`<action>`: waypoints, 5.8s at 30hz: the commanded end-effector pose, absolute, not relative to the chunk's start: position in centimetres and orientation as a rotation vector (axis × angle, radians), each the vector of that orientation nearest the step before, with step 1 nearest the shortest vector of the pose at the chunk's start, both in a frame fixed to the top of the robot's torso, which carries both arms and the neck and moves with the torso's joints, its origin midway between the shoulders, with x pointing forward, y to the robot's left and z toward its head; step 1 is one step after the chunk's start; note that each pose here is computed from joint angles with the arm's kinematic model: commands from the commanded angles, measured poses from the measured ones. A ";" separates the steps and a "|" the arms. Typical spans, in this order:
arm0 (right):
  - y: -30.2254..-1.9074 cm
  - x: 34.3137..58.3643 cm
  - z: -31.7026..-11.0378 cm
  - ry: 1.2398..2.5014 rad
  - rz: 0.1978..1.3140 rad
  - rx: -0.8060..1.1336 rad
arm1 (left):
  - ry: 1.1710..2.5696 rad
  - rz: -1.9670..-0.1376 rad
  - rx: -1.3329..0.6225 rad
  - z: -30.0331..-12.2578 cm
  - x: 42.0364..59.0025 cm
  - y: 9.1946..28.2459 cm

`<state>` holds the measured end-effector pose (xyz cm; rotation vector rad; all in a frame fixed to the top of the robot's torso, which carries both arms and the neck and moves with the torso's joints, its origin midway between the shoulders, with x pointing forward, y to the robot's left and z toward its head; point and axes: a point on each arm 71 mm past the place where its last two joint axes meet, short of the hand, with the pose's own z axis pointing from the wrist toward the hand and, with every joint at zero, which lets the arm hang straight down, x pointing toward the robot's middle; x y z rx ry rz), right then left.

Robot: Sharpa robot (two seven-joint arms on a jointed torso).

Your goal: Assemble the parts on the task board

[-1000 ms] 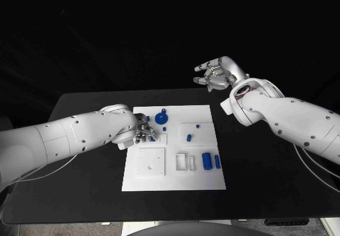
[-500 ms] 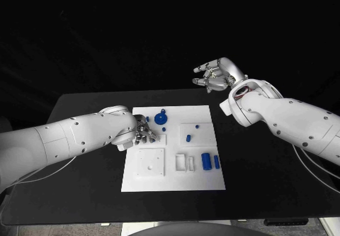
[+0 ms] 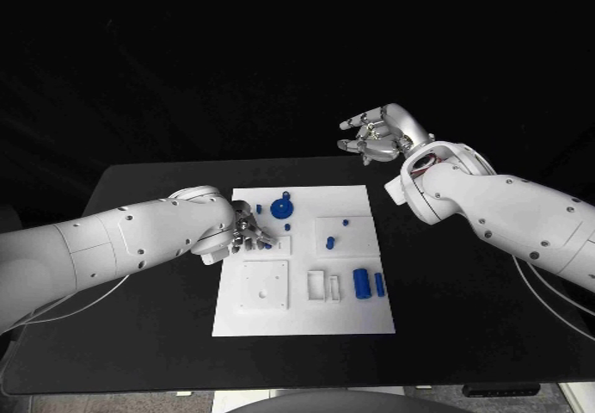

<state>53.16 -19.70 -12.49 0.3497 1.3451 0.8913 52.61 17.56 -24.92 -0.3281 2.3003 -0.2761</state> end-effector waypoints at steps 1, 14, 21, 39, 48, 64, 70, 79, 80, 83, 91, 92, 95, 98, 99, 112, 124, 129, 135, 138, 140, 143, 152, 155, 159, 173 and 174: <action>-19.7 53.1 -12.6 1.351 0.900 0.346 | 2.280 -0.274 -0.329 -24.8 52.6 17.8; -20.0 53.2 -13.1 1.358 0.893 0.362 | 2.279 -0.301 -0.348 -23.0 52.5 18.9; -20.0 53.3 -13.3 1.363 0.893 0.366 | 2.229 -0.301 -0.380 -20.3 54.0 20.0; -19.6 53.4 -13.4 1.362 0.901 0.372 | 2.173 -0.216 -0.413 -16.8 59.3 21.6; -19.5 53.4 -13.4 1.358 0.923 0.395 | 2.214 -0.185 -0.389 -16.9 60.6 20.7; -19.3 53.2 -13.1 1.348 0.955 0.410 | 2.294 -0.126 -0.366 -17.9 61.4 20.1; -19.2 53.2 -13.0 1.345 0.958 0.410 | 2.313 -0.121 -0.364 -18.9 61.3 19.9; -19.3 53.2 -12.9 1.342 0.958 0.410 | 2.317 -0.120 -0.372 -19.3 61.3 20.1; -19.2 53.2 -12.9 1.342 0.958 0.410 | 2.318 -0.120 -0.373 -19.3 61.3 20.1; -19.2 53.2 -12.9 1.342 0.959 0.410 | 2.321 -0.121 -0.375 -19.3 61.3 20.2; -19.2 53.2 -13.0 1.350 0.957 0.412 | 2.306 -0.136 -0.386 -19.4 61.4 20.2; -19.2 53.2 -13.0 1.351 0.957 0.413 | 2.302 -0.139 -0.389 -19.4 61.4 20.2; -19.1 53.2 -13.0 1.352 0.958 0.413 | 2.287 -0.149 -0.401 -19.3 61.5 20.3; -19.1 53.3 -13.0 1.353 0.958 0.413 | 2.277 -0.158 -0.412 -19.3 61.6 20.4; -19.1 53.3 -13.0 1.353 0.957 0.413 | 2.276 -0.160 -0.415 -19.3 61.6 20.5; -19.0 53.3 -13.1 1.356 0.957 0.414 | 2.292 -0.181 -0.412 -19.4 61.6 20.4; -19.0 53.3 -13.1 1.357 0.957 0.415 | 2.297 -0.188 -0.413 -19.5 61.5 20.5; -19.1 53.3 -13.1 1.358 0.956 0.415 | 2.286 -0.191 -0.419 -19.4 61.6 20.7; -19.0 53.3 -13.1 1.358 0.956 0.415 | 2.246 -0.223 -0.430 -19.2 61.7 20.6; -19.0 53.3 -13.1 1.358 0.956 0.415 | 2.228 -0.236 -0.435 -19.1 61.8 20.6; -19.0 53.4 -13.1 1.358 0.957 0.415 | 2.217 -0.245 -0.438 -19.1 61.8 20.5; -19.0 53.4 -13.1 1.358 0.956 0.415 | 2.203 -0.258 -0.445 -19.0 61.8 20.4; -19.1 53.4 -13.1 1.358 0.955 0.416 | 2.165 -0.310 -0.504 -18.9 61.7 20.6; -19.2 53.4 -13.1 1.358 0.954 0.417 | 2.161 -0.317 -0.512 -18.9 61.6 20.8; -19.3 53.4 -13.2 1.359 0.952 0.420 | 2.149 -0.324 -0.523 -18.8 61.2 21.1; -19.9 53.5 -13.2 1.361 0.943 0.431 | 2.096 -0.343 -0.528 -18.7 58.8 22.4; -20.0 53.5 -13.2 1.361 0.942 0.432 | 2.092 -0.341 -0.525 -18.8 58.5 22.5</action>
